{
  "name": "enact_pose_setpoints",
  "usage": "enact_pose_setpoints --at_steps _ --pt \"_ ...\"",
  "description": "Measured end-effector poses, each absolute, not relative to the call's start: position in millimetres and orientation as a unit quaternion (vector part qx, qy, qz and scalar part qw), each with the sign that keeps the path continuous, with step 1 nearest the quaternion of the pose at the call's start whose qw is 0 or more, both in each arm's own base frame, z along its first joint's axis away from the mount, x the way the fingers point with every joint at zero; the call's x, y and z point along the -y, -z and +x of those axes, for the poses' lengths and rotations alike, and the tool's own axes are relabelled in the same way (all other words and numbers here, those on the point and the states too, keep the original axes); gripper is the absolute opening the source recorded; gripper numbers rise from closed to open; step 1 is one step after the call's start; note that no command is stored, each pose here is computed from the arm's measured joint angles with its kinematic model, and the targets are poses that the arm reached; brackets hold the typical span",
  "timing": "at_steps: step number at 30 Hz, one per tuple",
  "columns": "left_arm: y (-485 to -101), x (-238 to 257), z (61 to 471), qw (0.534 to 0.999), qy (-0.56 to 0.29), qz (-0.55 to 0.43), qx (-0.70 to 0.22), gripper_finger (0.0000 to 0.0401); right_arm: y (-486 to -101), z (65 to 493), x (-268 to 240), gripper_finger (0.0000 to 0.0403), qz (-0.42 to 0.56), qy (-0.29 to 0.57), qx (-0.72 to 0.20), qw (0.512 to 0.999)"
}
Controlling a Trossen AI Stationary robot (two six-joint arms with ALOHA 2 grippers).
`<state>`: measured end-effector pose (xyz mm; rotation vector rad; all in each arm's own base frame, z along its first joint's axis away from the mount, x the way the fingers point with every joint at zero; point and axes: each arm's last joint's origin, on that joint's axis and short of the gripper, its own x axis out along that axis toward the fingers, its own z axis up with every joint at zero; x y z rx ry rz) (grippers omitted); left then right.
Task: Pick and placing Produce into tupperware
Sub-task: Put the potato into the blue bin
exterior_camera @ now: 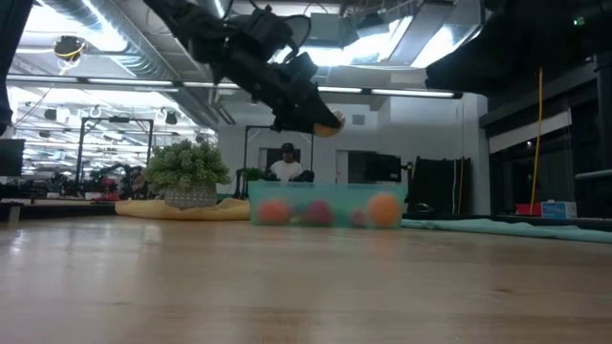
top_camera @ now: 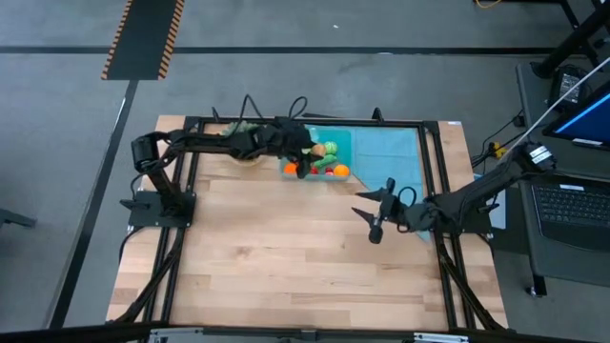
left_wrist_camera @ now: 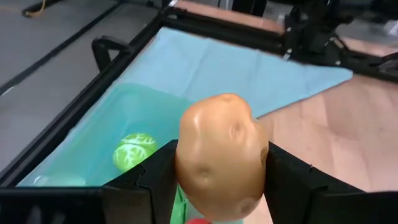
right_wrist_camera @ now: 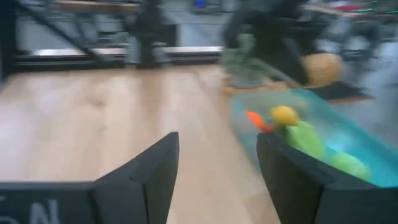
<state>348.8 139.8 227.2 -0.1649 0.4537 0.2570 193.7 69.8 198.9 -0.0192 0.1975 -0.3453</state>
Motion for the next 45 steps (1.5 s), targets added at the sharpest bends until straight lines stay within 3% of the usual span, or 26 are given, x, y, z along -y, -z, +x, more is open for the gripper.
enact_pose_setpoints --at_steps 6,10,21,45 --pt "-238 -144 349 0.949 -0.13 -0.083 -0.274 0.0185 -212 185 -61 0.0217 -0.028 0.046 -0.107 0.993" --pt "-245 -148 346 0.935 -0.135 -0.096 -0.313 0.0185 -214 180 -55 0.0217 -0.037 0.018 -0.12 0.992" --pt "-261 -157 348 0.925 -0.137 -0.105 -0.34 0.0185 -214 181 -42 0.0217 -0.048 0.048 -0.129 0.989" --pt "-179 -169 378 0.902 -0.086 -0.136 -0.4 0.0185 -212 180 -41 0.0217 -0.053 0.05 -0.139 0.988"
